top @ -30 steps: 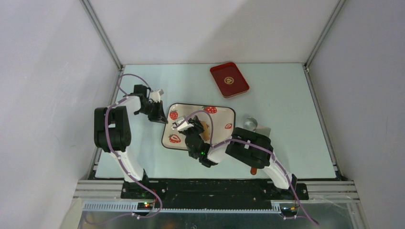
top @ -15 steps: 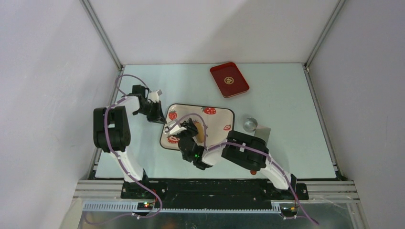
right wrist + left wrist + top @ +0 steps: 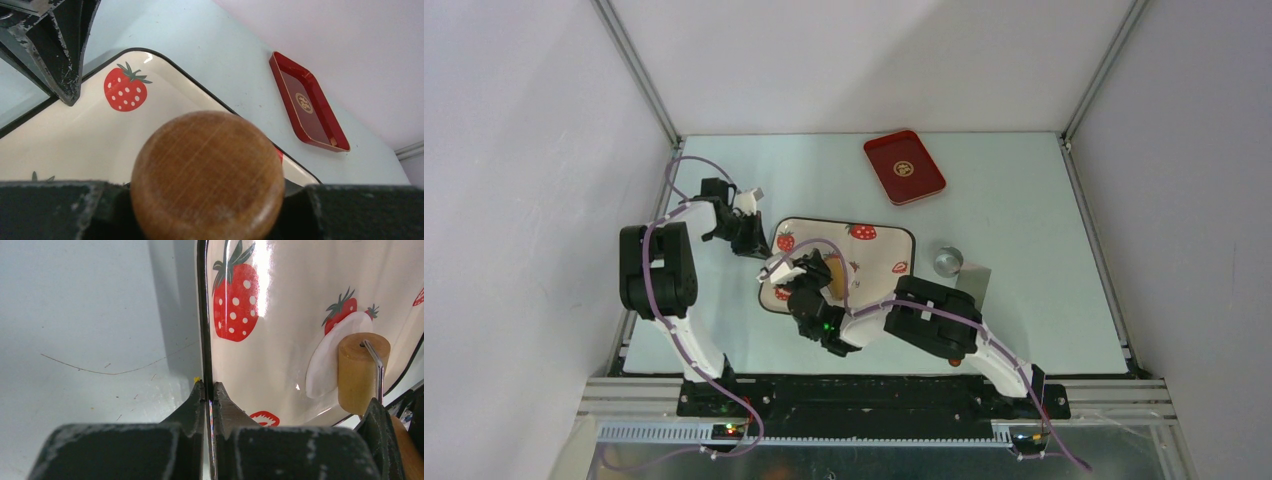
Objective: Roll out the dumpling wrappers from the dough
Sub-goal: Flatten out the dough on the work surface.
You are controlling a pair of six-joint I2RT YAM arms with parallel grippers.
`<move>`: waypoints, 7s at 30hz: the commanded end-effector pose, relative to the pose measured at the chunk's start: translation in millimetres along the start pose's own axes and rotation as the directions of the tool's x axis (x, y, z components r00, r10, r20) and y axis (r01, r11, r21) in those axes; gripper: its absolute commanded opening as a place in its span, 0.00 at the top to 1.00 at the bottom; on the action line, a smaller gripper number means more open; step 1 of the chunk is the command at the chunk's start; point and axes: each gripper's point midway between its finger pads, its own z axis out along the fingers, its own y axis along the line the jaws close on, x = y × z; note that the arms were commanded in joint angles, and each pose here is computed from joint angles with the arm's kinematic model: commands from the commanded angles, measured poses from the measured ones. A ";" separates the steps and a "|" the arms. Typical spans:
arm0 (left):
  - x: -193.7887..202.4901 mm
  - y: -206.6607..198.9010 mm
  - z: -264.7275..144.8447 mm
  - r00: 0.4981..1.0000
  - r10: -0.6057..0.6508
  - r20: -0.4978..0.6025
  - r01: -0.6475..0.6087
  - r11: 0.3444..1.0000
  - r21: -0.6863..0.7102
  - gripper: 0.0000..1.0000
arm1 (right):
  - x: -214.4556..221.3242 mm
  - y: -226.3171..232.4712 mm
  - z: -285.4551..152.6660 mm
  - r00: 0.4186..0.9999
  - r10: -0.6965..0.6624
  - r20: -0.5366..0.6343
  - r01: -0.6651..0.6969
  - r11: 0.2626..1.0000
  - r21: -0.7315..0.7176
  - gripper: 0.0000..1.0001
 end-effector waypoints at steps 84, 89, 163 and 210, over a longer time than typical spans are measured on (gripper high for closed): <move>-11.9 -12.8 -11.3 0.998 0.027 0.056 -0.029 0.999 0.028 1.00 | 55.4 4.9 5.5 0.996 0.002 -0.094 -0.005 1.000 -0.030 1.00; -11.8 -12.7 -11.9 0.998 0.026 0.057 -0.027 0.999 0.026 1.00 | 34.6 36.2 -12.0 1.000 -0.013 -0.020 0.010 0.990 -0.139 1.00; -14.0 -47.9 -20.2 0.992 0.090 0.092 -0.108 0.971 0.213 1.00 | -77.1 -151.3 -1.3 0.799 0.444 -0.407 -0.601 0.619 -0.505 1.00; -13.4 15.7 -44.6 0.934 0.333 -0.133 -0.345 0.936 -0.077 0.00 | -146.3 -64.7 1.1 0.759 0.247 0.602 -0.080 0.954 -0.290 1.00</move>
